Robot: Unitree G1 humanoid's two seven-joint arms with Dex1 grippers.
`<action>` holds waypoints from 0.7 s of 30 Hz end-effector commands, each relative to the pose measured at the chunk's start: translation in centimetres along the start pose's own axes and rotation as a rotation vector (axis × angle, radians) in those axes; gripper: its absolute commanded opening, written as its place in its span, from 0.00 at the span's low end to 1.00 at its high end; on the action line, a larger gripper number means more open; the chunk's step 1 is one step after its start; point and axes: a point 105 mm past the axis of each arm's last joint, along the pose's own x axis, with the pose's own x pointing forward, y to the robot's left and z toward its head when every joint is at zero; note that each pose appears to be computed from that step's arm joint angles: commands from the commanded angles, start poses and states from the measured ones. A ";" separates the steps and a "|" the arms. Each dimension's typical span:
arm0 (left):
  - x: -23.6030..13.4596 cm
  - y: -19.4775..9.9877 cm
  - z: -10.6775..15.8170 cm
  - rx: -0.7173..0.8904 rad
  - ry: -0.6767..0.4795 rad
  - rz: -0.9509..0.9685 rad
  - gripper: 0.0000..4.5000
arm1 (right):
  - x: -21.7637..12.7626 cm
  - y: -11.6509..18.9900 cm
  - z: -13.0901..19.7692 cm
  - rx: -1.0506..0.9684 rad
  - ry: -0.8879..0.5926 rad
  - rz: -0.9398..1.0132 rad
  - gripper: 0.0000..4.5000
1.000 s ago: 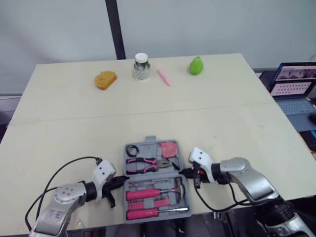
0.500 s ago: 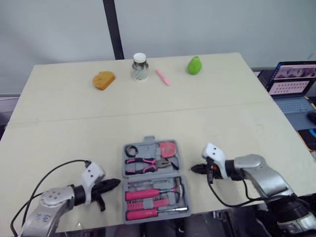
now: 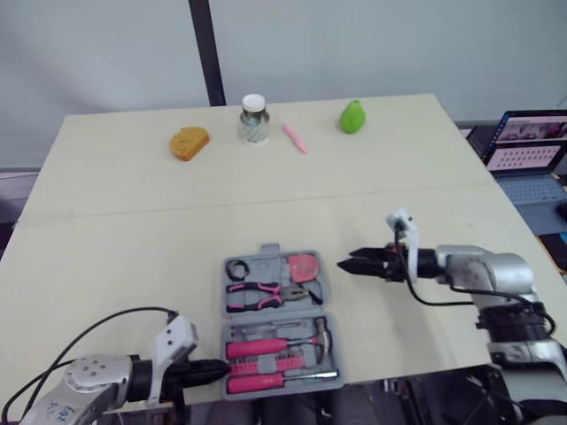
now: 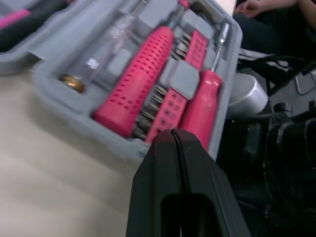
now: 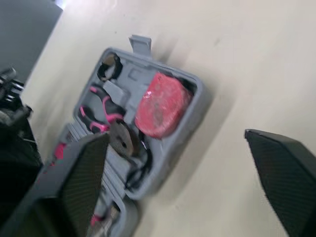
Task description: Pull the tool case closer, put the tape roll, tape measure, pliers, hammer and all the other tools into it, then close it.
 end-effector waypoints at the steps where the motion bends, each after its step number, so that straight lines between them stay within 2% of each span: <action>1: 0.7 -0.2 -0.6 0.025 0.031 0.000 0.00 | 1.2 -0.4 -0.1 0.036 0.020 -0.015 0.99; 5: 1.4 -0.1 -2.2 0.021 0.084 0.011 0.00 | 3.3 -1.0 -1.1 0.090 0.073 -0.029 0.99; 11: 1.5 0.0 -2.8 0.018 0.083 0.018 0.00 | 5.3 0.6 -0.7 0.117 0.075 0.087 0.99; 21: 1.0 0.3 -3.7 0.005 0.087 0.043 0.00 | 5.6 3.1 1.0 0.078 0.025 0.236 0.99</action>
